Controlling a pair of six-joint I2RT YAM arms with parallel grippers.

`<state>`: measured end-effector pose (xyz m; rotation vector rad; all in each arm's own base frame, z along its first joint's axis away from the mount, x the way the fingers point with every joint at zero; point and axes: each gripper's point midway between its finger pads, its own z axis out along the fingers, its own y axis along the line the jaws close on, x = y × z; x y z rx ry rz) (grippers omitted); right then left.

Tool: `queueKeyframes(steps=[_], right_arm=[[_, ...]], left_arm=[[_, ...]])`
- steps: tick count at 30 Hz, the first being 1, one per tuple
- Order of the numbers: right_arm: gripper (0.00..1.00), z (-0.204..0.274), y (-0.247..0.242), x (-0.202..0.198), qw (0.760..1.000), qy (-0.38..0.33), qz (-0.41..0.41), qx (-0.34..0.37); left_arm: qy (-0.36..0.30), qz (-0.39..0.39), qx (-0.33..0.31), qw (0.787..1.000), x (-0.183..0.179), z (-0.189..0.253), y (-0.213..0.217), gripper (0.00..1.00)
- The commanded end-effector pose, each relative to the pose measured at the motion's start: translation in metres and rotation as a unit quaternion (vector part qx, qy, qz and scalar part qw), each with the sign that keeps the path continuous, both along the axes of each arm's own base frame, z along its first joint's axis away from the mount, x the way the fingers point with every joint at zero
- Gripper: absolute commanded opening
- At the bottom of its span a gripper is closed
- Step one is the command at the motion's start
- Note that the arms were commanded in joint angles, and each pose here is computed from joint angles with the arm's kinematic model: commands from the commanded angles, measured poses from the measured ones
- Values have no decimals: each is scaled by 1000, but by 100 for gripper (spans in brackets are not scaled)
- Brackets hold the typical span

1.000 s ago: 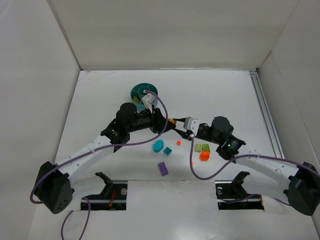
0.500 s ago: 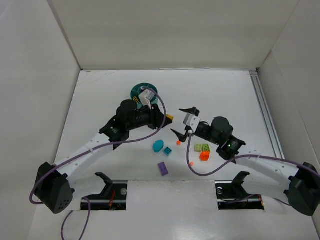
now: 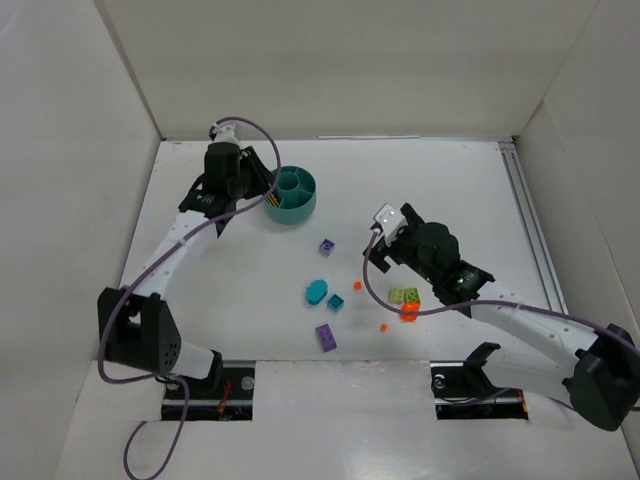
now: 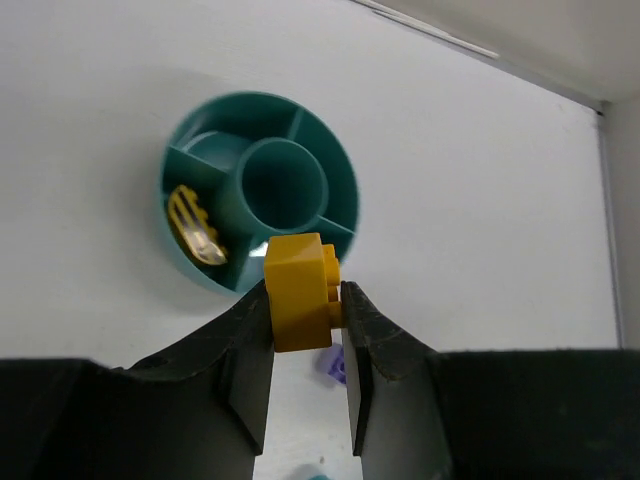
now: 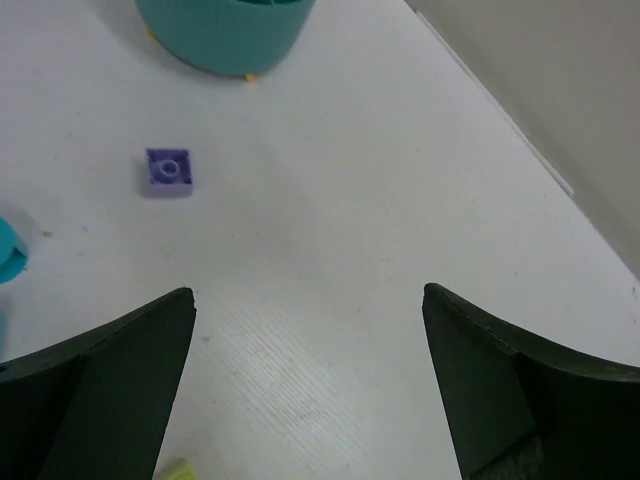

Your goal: Sort the legos into containers by color

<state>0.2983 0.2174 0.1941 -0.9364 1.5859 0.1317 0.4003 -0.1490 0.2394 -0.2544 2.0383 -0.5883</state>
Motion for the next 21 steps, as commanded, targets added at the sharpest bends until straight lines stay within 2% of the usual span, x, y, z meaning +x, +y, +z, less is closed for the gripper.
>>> queueKeyframes(steps=[1, 3, 4, 11, 19, 21], right_arm=[[100, 9, -24, 19, 998, 14, -61, 9], [100, 3, -28, 24, 998, 25, -57, 10], [100, -3, -39, 32, 997, 36, -71, 13], [100, -25, -58, 52, 994, 83, -72, 27], [100, -33, -72, 59, 991, 95, -85, 28], [100, -33, -72, 59, 991, 95, -85, 28]], left_arm=[[23, 45, 25, 998, 26, -4, 19, 0], [47, 55, 36, 997, 39, -21, 23, 0], [38, 53, 38, 997, 47, -13, 21, 0], [74, 72, 58, 993, 77, -39, 26, 0], [102, 87, 60, 989, 84, -58, 27, 0], [107, 89, 58, 989, 85, -62, 26, 3]])
